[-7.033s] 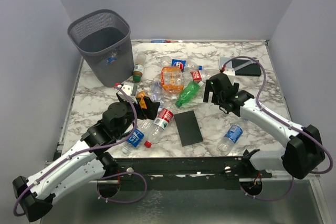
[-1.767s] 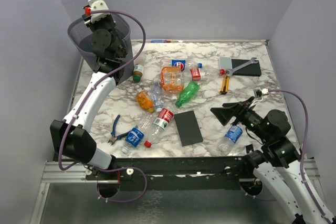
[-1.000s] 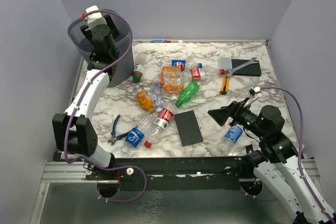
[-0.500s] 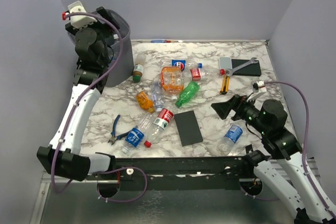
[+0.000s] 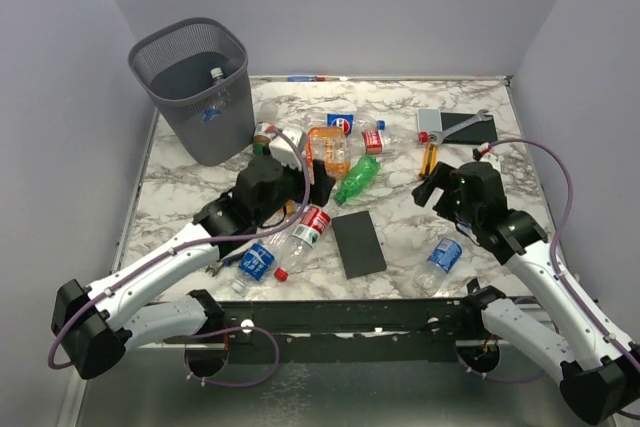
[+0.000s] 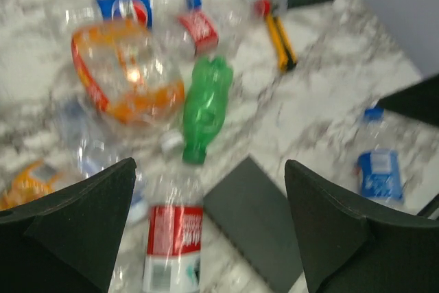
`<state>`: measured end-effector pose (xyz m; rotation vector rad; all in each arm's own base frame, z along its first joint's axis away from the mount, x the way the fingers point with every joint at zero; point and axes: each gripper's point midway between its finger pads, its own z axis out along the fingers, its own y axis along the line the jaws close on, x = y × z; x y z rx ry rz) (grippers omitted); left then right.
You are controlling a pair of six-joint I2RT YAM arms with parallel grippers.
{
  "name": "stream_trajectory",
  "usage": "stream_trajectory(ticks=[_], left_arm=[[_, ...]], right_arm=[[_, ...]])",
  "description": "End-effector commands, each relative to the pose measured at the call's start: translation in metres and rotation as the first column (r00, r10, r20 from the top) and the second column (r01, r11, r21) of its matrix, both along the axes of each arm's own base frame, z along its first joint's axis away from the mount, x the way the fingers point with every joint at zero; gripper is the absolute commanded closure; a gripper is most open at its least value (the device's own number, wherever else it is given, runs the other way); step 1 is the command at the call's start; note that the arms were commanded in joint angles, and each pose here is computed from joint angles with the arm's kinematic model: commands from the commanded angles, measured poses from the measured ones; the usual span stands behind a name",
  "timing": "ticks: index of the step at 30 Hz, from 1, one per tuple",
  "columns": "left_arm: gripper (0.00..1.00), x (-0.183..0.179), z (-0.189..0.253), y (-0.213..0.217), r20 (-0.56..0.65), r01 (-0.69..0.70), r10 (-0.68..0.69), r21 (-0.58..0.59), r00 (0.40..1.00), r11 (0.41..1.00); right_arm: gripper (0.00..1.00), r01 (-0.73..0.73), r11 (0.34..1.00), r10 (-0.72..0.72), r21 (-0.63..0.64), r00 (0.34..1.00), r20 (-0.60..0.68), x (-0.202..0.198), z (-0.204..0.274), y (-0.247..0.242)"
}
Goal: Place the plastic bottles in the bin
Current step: Pick up the plastic bottle from the corner of the board.
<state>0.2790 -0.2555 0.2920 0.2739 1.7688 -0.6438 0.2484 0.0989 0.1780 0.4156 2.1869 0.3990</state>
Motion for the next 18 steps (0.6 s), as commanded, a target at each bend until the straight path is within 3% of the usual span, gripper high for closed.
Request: stream_trajectory(ticks=[1, 6, 11, 18], left_arm=[[0.09, -0.044, -0.056, 0.014, -0.135, 0.075, -0.077, -0.022, 0.988, 0.997], [0.01, -0.058, -0.059, 0.052, -0.074, -0.015, 0.010, -0.064, 0.997, 0.998], [0.01, -0.059, -0.049, 0.082, -0.027, -0.135, 0.133, -0.138, 0.991, 0.981], [0.01, -0.057, -0.052, 0.095, -0.031, -0.207, 0.205, -0.169, 0.978, 0.964]], right_arm=[[0.03, 0.165, 0.986, -0.166, -0.019, 0.979, -0.116, -0.014, -0.026, -0.020], [0.01, 0.318, 0.946, -0.323, -0.057, 0.923, -0.209, -0.035, -0.038, -0.042], [0.00, 0.436, 0.895, -0.443, -0.094, 0.846, -0.295, -0.053, -0.051, -0.055], [0.00, 0.557, 0.818, -0.568, -0.148, 0.737, -0.367, -0.079, -0.075, -0.070]])
